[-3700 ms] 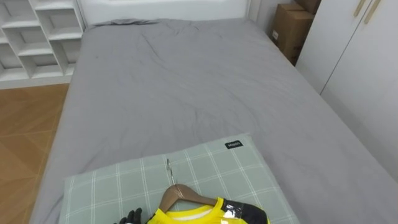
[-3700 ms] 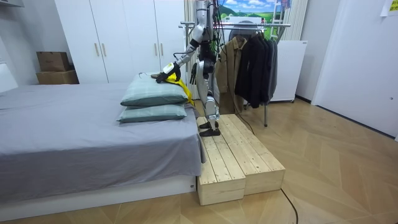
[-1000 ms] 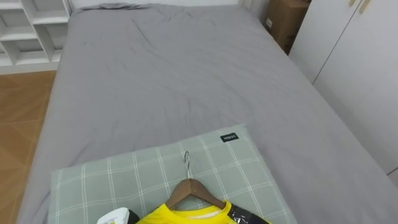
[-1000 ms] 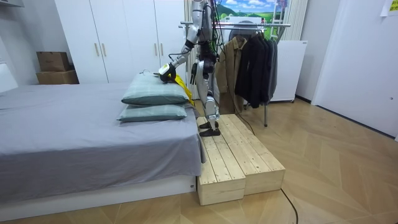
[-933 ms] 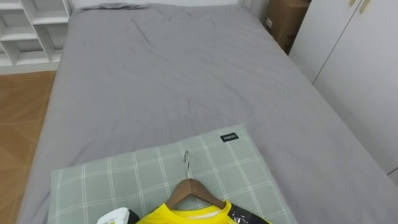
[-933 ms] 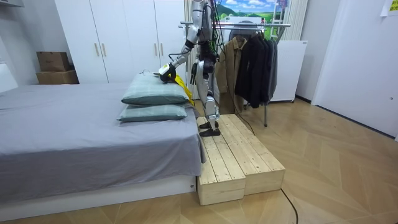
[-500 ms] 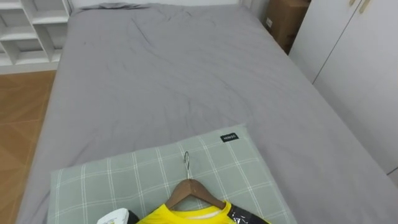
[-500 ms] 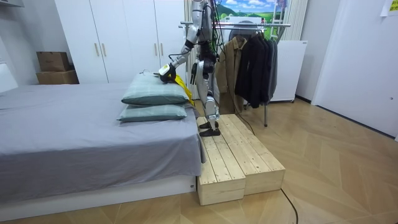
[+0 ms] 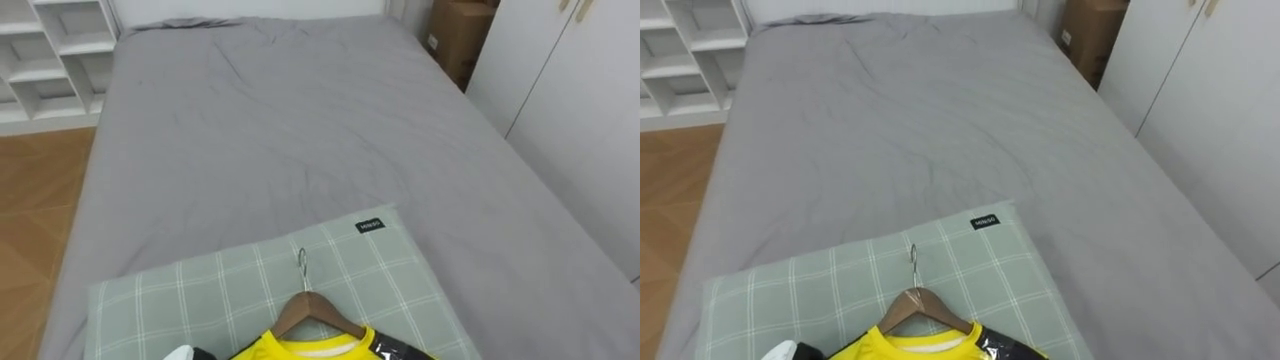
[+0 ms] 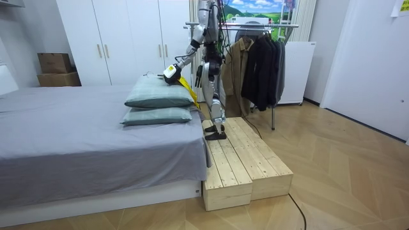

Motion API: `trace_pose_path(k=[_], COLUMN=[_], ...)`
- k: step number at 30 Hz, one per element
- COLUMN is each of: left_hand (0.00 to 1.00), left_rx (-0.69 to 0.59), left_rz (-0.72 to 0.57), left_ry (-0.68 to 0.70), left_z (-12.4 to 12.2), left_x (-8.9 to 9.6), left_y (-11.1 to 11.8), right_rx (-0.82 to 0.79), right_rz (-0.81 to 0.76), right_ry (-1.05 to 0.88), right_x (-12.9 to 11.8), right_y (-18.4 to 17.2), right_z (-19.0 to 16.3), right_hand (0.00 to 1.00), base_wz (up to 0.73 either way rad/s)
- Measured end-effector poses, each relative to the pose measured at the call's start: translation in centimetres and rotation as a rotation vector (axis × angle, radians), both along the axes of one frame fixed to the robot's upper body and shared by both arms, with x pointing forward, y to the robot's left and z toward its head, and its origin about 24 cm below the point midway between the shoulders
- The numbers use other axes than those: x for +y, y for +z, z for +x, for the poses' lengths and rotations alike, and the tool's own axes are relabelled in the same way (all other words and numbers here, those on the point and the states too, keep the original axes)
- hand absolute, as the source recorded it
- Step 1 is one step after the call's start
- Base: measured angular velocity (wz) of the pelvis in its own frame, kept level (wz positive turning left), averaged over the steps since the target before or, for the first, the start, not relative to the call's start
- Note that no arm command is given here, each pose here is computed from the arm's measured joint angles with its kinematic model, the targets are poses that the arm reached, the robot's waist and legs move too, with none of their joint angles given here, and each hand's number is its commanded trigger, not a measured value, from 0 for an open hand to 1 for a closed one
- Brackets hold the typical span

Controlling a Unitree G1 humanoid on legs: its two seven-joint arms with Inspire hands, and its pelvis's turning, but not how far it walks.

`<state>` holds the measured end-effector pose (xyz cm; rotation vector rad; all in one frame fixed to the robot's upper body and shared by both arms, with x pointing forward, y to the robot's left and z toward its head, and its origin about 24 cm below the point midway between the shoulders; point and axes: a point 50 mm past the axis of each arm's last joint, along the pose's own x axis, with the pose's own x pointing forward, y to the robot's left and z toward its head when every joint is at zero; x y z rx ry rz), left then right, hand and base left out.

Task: Hang clothes

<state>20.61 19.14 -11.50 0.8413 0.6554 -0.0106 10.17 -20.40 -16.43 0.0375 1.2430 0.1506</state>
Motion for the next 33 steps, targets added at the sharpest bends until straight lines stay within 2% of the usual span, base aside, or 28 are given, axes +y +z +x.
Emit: trace_pose_path(k=[11, 22, 33], left_hand=[1.0, 1.0, 1.0], left_rx=[-0.038, -0.017, -0.034], left_rz=[-0.092, -0.13, -0.25], left_ry=[0.044, 0.041, 0.132], left_z=[0.6, 0.2, -0.3], left_x=[0.3, 0.2, 0.2], left_y=[0.7, 0.5, 0.6], right_rx=[-0.007, -0.024, -0.009], right_rz=[-0.015, -0.008, -0.015], right_ry=[0.014, -0.004, -0.048], right_x=[-0.1, -0.1, -0.5], right_y=[0.1, 0.1, -0.1], right_z=[0.2, 0.1, -0.7], right_hand=[0.0, 0.0, 0.0], base_wz=[0.04, 0.04, 0.0])
